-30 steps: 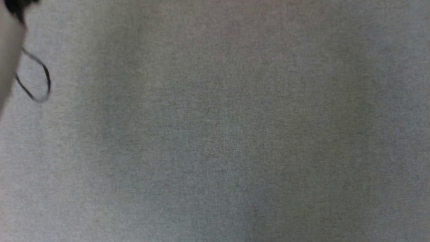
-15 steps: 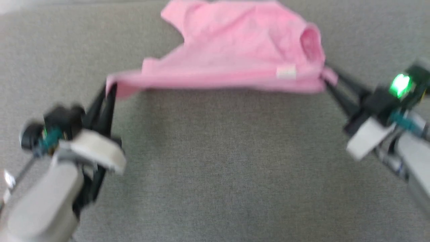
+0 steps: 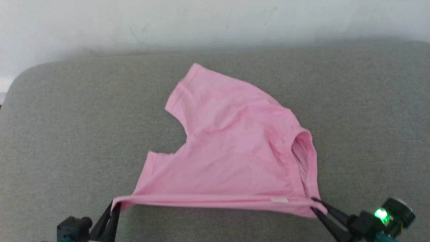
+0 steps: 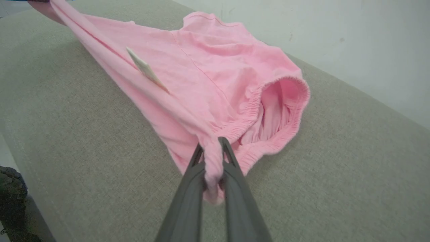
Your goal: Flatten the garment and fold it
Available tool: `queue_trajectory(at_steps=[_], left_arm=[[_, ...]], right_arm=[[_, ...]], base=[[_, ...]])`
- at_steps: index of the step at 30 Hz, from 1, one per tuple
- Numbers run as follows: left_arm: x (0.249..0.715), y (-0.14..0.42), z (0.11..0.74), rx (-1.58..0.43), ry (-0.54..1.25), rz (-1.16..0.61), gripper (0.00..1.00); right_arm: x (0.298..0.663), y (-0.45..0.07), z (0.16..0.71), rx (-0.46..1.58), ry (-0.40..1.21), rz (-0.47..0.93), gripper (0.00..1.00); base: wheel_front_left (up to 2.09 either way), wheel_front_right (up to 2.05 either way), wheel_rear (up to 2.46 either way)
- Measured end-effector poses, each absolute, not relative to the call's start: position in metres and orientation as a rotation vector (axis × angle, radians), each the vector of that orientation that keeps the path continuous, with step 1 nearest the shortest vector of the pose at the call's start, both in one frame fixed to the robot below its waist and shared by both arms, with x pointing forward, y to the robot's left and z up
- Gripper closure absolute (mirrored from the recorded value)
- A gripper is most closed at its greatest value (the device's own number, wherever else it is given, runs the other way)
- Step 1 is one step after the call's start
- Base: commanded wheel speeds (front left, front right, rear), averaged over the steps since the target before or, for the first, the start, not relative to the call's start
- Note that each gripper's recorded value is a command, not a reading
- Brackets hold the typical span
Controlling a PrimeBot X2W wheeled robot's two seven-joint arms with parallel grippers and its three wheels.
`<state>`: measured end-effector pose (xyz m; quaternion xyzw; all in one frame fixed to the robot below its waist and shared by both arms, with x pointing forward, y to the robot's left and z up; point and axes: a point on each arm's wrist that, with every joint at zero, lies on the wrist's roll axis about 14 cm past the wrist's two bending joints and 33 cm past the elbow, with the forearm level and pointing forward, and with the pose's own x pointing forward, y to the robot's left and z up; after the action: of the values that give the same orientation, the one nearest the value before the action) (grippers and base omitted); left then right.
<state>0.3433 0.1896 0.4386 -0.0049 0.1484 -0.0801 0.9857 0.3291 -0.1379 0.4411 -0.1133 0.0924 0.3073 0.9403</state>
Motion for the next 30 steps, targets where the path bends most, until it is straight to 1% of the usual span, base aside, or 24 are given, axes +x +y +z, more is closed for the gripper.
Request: queue_trajectory(at_steps=[3, 5, 8, 10, 15, 21, 26, 30], left_arm=[[0.325, 0.192, 0.439, -0.021, 0.313, -0.148, 1.0], [0.32, 0.194, 0.441, -0.012, 0.307, -0.147, 1.0], [0.322, 0.196, 0.447, -0.009, 0.287, -0.142, 1.0], [0.332, 0.197, 0.455, 0.025, 0.255, -0.157, 1.0], [0.392, 0.188, 0.495, 0.101, 0.099, -0.225, 1.0], [0.472, 0.158, 0.532, 0.16, -0.031, -0.324, 1.0], [0.532, 0.129, 0.542, 0.219, -0.062, -0.41, 1.0], [0.574, 0.108, 0.527, 0.268, -0.013, -0.472, 1.0]], right_arm=[[0.307, -0.138, 0.437, -0.201, 0.211, 0.615, 1.0], [0.299, -0.137, 0.438, -0.187, 0.209, 0.61, 1.0], [0.302, -0.135, 0.445, -0.186, 0.179, 0.603, 1.0], [0.309, -0.135, 0.452, -0.192, 0.152, 0.593, 1.0], [0.341, -0.139, 0.472, -0.188, 0.078, 0.543, 1.0], [0.382, -0.154, 0.487, -0.217, 0.024, 0.484, 1.0], [0.411, -0.164, 0.482, -0.231, 0.038, 0.45, 1.0], [0.427, -0.171, 0.467, -0.237, 0.08, 0.431, 1.0]], base=[[0.0, 0.0, 0.0], [0.0, 0.0, 0.0], [0.0, 0.0, 0.0], [0.0, 0.0, 0.0], [0.0, 0.0, 0.0], [0.0, 0.0, 0.0], [0.0, 0.0, 0.0], [0.0, 0.0, 0.0]])
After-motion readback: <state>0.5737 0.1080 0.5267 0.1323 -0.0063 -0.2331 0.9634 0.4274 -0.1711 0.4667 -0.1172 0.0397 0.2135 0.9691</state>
